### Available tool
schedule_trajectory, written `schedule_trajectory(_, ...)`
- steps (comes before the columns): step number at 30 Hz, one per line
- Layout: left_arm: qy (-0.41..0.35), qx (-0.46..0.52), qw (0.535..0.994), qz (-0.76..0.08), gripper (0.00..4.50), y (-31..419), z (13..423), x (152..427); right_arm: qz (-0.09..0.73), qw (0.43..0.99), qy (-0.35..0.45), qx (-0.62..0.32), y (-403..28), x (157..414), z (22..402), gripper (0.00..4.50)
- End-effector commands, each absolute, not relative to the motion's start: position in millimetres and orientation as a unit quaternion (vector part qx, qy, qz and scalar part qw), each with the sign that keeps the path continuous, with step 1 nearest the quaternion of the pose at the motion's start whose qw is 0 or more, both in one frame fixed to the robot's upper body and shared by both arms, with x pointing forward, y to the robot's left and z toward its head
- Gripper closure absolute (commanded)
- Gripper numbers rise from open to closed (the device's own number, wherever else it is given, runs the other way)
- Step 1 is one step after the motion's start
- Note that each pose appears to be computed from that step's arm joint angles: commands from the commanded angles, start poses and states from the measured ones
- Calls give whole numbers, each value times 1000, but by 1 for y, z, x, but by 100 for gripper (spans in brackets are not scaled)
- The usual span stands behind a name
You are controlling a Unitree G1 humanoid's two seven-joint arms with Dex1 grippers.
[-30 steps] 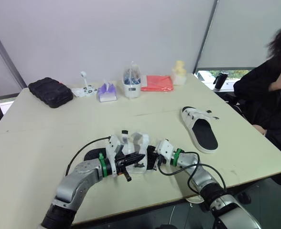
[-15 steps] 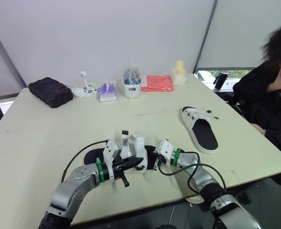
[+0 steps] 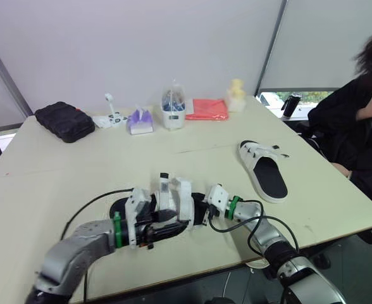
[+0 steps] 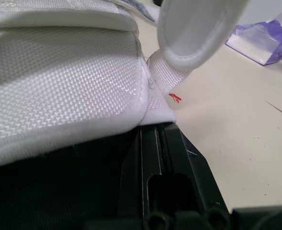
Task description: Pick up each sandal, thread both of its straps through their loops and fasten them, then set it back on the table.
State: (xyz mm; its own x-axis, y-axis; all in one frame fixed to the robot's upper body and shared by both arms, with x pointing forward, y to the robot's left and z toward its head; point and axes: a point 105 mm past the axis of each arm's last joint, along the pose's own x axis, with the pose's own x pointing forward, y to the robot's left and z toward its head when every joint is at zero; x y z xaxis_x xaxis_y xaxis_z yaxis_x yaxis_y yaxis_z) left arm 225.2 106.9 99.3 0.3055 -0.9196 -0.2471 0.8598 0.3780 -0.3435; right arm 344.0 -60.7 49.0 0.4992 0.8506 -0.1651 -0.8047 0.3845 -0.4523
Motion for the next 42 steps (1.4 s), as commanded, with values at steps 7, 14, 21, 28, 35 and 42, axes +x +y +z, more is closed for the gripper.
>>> schedule_trajectory(7, 203, -54, 790, -576, 167, 96, 94, 220, 506, 810, 153, -256, -92, 313, -44, 450)
schedule_trajectory(14, 195, -63, 808, -552, 167, 90, 82, 238, 503, 811, 155, -255, -96, 311, -45, 450)
schedule_trajectory(21, 186, -73, 810, -552, 167, 87, 82, 243, 501, 813, 157, -254, -98, 310, -46, 450)
schedule_trajectory(28, 177, -74, 798, -572, 167, 78, 87, 242, 500, 813, 156, -253, -96, 311, -46, 450)
schedule_trajectory(35, 156, -79, 818, -549, 167, 74, 89, 257, 499, 813, 156, -254, -97, 311, -46, 450)
schedule_trajectory(42, 162, -87, 824, -536, 167, 74, 87, 259, 498, 814, 157, -253, -97, 311, -46, 450)
